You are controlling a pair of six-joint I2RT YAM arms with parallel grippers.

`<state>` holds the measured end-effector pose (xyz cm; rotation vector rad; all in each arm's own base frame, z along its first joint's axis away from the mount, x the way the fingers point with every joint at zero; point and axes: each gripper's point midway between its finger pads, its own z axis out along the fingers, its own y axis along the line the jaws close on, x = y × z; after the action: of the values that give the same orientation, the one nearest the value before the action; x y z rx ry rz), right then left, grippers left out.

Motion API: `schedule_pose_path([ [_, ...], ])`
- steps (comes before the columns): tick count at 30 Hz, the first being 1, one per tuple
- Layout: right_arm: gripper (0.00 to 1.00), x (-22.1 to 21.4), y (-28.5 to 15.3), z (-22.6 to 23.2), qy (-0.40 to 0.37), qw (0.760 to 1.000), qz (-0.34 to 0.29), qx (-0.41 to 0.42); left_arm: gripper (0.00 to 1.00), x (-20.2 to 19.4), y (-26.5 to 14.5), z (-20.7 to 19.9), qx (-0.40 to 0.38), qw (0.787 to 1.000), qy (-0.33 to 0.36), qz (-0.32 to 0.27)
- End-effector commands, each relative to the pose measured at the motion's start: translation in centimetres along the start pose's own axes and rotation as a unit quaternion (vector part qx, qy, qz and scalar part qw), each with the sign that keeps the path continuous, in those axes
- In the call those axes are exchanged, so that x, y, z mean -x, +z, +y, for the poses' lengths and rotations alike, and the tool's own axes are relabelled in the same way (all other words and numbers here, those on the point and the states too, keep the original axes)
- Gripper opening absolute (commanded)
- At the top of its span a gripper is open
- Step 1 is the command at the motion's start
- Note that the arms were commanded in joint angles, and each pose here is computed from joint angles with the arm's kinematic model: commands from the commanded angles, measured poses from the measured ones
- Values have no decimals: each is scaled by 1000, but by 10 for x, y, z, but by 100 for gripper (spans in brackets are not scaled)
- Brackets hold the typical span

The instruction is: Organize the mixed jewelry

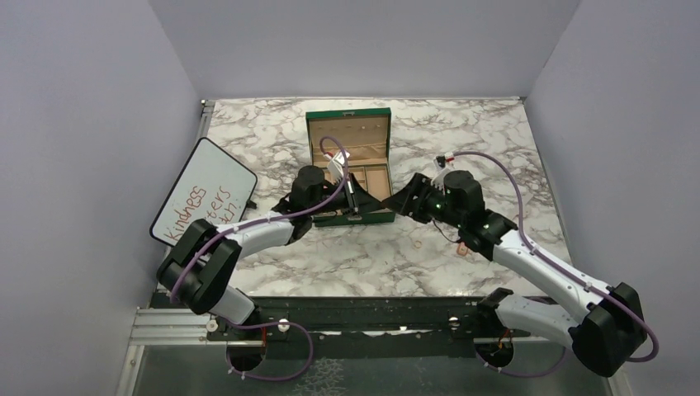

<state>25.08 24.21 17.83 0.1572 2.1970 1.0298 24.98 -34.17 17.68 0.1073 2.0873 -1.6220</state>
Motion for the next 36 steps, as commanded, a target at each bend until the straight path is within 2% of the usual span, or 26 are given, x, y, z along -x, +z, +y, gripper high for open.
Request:
schedule_pose_path([
  [1, 65, 15, -12, 53, 50, 992, -21, 110, 0, 16, -12, -55, -73, 997, 10, 2],
  [4, 66, 18, -21, 74, 74, 983, -24, 164, 0, 18, -21, -74, -94, 996, 0, 6],
  [8, 65, 22, -31, 83, 111, 974, -36, 195, 0, 21, -34, -97, -119, 993, -5, 7],
  [13, 52, 25, -56, 94, 141, 947, -74, 280, 0, 15, -41, -110, -138, 990, -15, 32],
  [16, 43, 24, -66, 102, 131, 940, -73, 308, 0, 14, -44, -115, -142, 989, -18, 33],
  [18, 40, 25, -72, 107, 124, 935, -77, 322, 0, 15, -46, -118, -146, 988, -17, 35],
  [25, 42, 27, -76, 104, 128, 936, -87, 317, 0, 13, -49, -124, -153, 987, -18, 38],
  [30, 36, 24, -75, 103, 125, 934, -85, 325, 0, 13, -48, -120, -148, 988, -19, 35],
  [36, 24, 21, -75, 100, 111, 935, -91, 323, 0, 15, -47, -116, -143, 989, -14, 26],
])
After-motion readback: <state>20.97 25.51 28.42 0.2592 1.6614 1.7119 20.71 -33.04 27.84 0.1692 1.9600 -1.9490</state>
